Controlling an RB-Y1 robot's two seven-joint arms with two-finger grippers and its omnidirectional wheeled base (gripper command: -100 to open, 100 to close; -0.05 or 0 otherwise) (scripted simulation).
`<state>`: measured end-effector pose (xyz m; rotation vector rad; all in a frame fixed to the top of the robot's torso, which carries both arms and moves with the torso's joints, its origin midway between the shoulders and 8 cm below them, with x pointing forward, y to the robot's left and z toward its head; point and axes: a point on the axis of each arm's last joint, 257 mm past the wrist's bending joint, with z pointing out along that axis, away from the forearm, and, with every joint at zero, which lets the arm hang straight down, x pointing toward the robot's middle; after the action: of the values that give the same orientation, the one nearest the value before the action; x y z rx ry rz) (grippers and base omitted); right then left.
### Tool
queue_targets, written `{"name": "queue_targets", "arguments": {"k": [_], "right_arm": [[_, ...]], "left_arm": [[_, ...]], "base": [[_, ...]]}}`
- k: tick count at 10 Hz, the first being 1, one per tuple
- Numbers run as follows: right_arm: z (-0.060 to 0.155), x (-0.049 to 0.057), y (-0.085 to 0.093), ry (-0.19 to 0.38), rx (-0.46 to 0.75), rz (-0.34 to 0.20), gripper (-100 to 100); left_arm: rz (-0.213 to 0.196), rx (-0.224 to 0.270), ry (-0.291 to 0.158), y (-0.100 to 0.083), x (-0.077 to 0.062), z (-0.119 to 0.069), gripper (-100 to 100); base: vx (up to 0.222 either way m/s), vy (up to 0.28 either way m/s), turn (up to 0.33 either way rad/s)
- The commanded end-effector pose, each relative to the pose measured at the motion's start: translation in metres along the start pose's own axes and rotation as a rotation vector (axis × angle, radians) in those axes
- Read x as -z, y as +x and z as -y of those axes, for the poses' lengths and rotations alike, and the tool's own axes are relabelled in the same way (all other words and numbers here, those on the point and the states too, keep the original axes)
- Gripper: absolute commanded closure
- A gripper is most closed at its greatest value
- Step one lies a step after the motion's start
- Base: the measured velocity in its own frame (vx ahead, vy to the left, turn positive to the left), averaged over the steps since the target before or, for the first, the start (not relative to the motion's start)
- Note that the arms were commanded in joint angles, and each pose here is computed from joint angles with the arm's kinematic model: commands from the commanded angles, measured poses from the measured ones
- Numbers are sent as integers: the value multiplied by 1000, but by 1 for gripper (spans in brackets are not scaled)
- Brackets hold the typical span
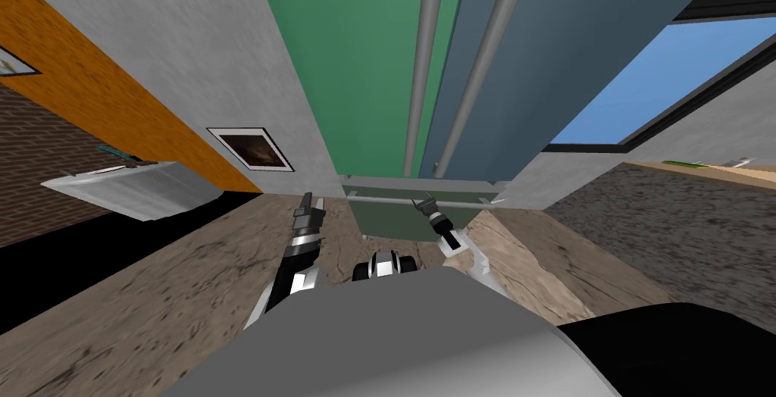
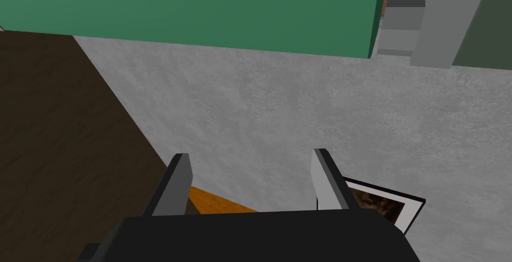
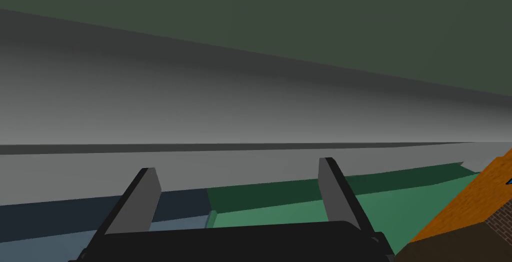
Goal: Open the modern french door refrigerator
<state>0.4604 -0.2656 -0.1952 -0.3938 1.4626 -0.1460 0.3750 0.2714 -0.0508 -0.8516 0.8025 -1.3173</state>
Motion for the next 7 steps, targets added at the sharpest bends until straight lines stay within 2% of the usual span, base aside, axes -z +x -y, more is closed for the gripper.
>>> {"name": "queue_targets", "arguments": {"k": [1, 2, 3, 4, 5, 6, 7], "right_arm": [[5, -2, 17, -8, 135, -42, -100], [5, -2, 17, -8, 150, -42, -100], [10, -4, 28, -14, 224, -69, -100], [10, -4, 28, -14, 240, -69, -100], [16, -5, 39, -21, 314, -95, -100], [16, -5, 39, -21, 329, -95, -100], [22, -5, 49, -28, 405, -120, -100]], "left_arm": [[0, 0, 0, 0, 0, 0, 0], [0, 0, 0, 0, 0, 0, 0], [0, 0, 0, 0, 0, 0, 0], [0, 0, 0, 0, 0, 0, 0], [0, 0, 0, 0, 0, 0, 0], [0, 0, 0, 0, 0, 0, 0], [0, 0, 0, 0, 0, 0, 0]], "base": [[14, 117, -128], [-1, 101, -72], [11, 119, -101], [18, 100, -75], [19, 107, -84], [11, 96, -56], [14, 147, -82]]}}
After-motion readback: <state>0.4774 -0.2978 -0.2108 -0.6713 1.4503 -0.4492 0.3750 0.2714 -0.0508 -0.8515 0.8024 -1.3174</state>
